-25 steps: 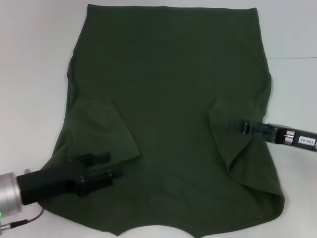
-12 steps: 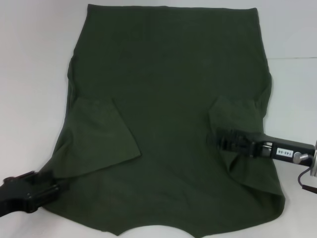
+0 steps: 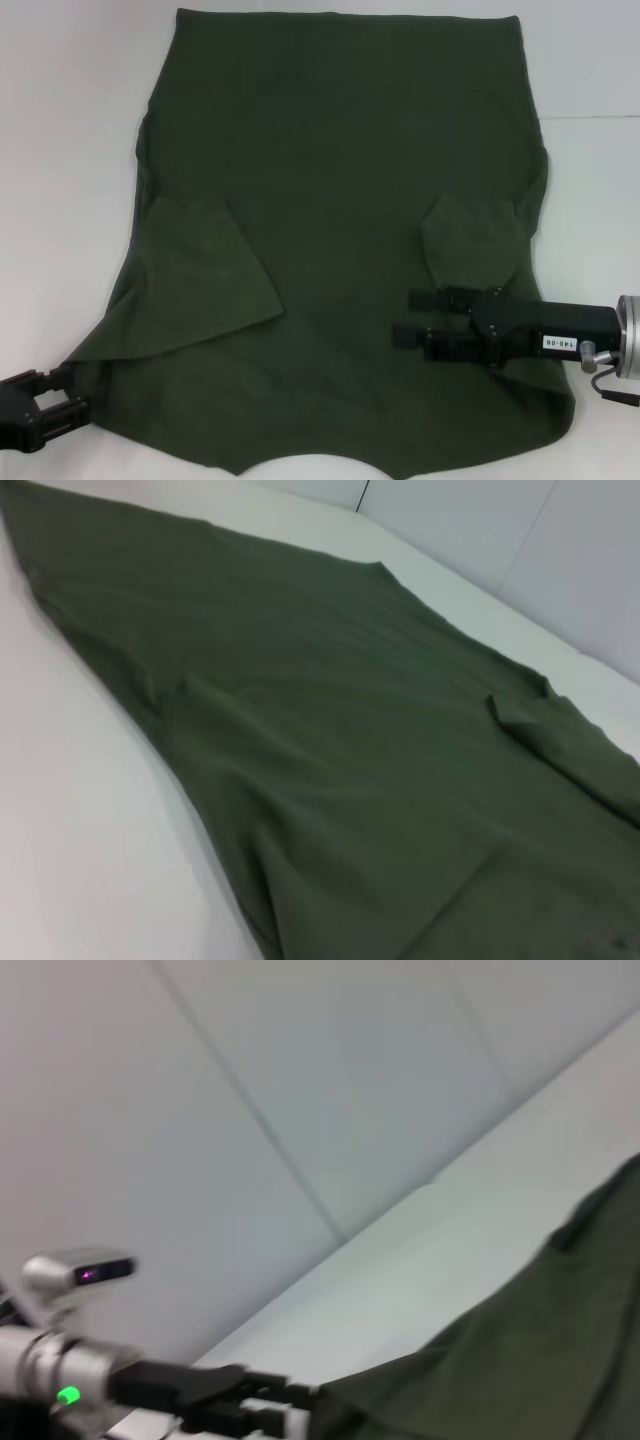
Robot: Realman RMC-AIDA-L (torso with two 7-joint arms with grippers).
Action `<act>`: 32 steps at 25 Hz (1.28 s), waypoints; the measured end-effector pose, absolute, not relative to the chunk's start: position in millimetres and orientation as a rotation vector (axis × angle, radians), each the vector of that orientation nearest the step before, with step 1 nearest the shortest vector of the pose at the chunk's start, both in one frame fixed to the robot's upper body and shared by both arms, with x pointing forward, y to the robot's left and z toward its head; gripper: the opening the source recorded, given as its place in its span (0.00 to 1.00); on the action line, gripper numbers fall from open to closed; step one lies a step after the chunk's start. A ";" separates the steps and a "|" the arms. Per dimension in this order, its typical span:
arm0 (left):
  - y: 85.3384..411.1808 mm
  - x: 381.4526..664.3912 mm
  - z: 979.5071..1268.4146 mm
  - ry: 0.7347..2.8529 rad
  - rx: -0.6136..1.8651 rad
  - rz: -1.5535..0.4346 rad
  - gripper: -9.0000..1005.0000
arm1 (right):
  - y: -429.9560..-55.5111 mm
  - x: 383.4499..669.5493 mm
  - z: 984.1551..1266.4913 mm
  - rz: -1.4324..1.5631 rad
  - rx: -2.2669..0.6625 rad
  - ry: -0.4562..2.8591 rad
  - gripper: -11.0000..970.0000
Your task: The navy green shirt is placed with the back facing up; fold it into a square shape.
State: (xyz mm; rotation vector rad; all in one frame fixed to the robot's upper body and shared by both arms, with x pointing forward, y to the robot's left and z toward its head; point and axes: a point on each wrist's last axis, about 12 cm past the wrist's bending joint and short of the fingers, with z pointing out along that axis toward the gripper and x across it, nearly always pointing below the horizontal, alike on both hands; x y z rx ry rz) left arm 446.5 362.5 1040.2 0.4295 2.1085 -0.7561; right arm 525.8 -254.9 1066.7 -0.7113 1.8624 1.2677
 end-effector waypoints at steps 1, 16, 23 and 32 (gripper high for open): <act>362.3 446.3 1039.7 2.112 0.430 -0.756 0.66 | -254.3 525.3 1068.1 1.279 -0.732 1.858 0.88; 372.3 447.0 1043.0 2.107 0.388 -0.698 0.66 | -258.7 535.9 1079.0 1.277 -0.734 1.859 0.87; 375.5 448.8 1039.7 2.133 0.376 -0.655 0.66 | -258.9 537.7 1079.2 1.268 -0.726 1.863 0.86; 369.6 450.4 1032.8 2.165 0.396 -0.658 0.66 | -260.4 539.8 1080.2 1.262 -0.702 1.864 0.85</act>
